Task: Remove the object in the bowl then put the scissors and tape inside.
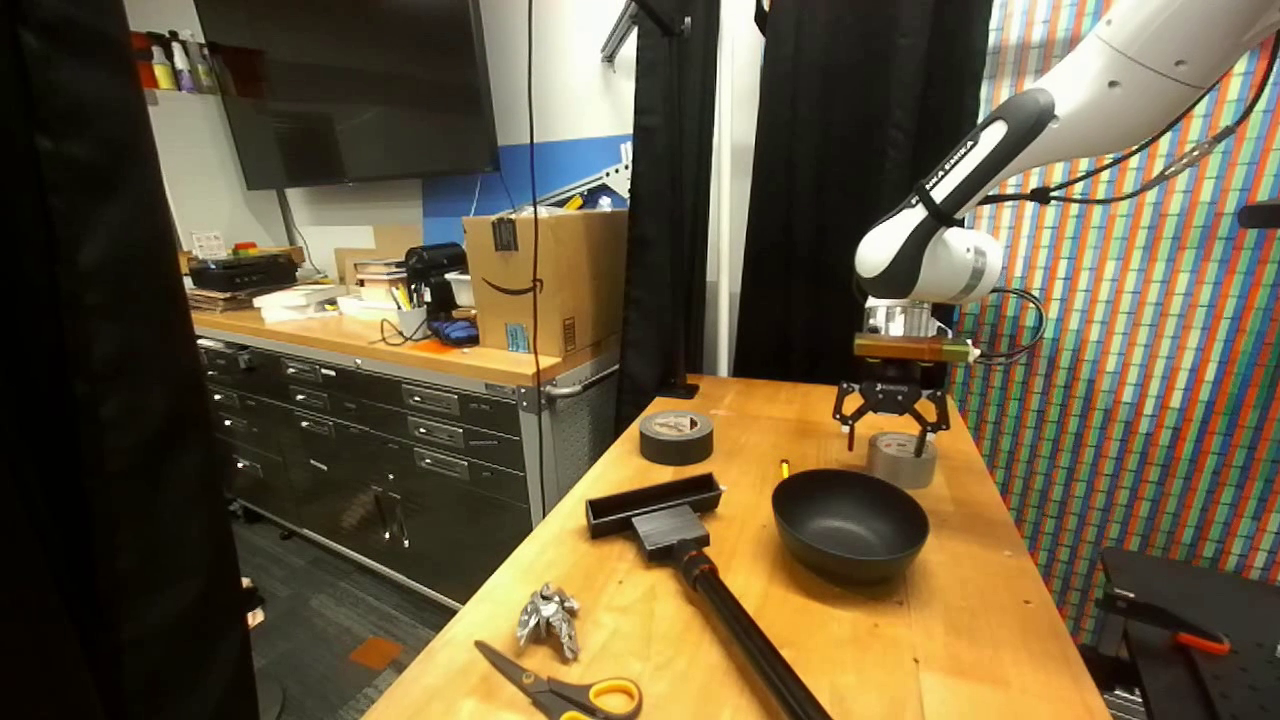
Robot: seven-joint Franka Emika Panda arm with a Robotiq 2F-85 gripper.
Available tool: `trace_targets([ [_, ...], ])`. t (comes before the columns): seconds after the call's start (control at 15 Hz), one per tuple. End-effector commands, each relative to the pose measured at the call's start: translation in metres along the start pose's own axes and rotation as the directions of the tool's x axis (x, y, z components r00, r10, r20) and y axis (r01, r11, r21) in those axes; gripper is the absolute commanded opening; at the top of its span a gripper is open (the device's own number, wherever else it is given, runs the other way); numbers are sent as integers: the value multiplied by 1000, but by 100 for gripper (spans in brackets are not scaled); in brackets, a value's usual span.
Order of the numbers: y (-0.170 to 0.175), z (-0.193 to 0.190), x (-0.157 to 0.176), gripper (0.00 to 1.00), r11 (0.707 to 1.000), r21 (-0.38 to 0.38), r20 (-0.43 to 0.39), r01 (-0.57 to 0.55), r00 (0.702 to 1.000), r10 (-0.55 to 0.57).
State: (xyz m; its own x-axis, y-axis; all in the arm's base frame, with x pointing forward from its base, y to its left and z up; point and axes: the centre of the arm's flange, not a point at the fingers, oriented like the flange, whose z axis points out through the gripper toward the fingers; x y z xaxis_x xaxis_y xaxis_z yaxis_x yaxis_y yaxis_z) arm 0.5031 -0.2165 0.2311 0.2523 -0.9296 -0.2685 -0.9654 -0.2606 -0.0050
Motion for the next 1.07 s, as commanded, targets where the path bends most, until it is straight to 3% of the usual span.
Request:
trace_targets([
  [0.0, -13, 4, 19, 100, 1000, 0, -12, 15, 1000, -15],
  [0.47, -36, 21, 51, 100, 996, 17, -33, 90, 995, -89],
  [0.53, -37, 24, 54, 75, 995, 18, -38, 101, 994, -100],
  [0.67, -38, 27, 59, 68, 994, 22, -41, 110, 993, -109],
  [1.0, -36, 12, 59, 29, 992, 39, -55, 122, 991, -120],
])
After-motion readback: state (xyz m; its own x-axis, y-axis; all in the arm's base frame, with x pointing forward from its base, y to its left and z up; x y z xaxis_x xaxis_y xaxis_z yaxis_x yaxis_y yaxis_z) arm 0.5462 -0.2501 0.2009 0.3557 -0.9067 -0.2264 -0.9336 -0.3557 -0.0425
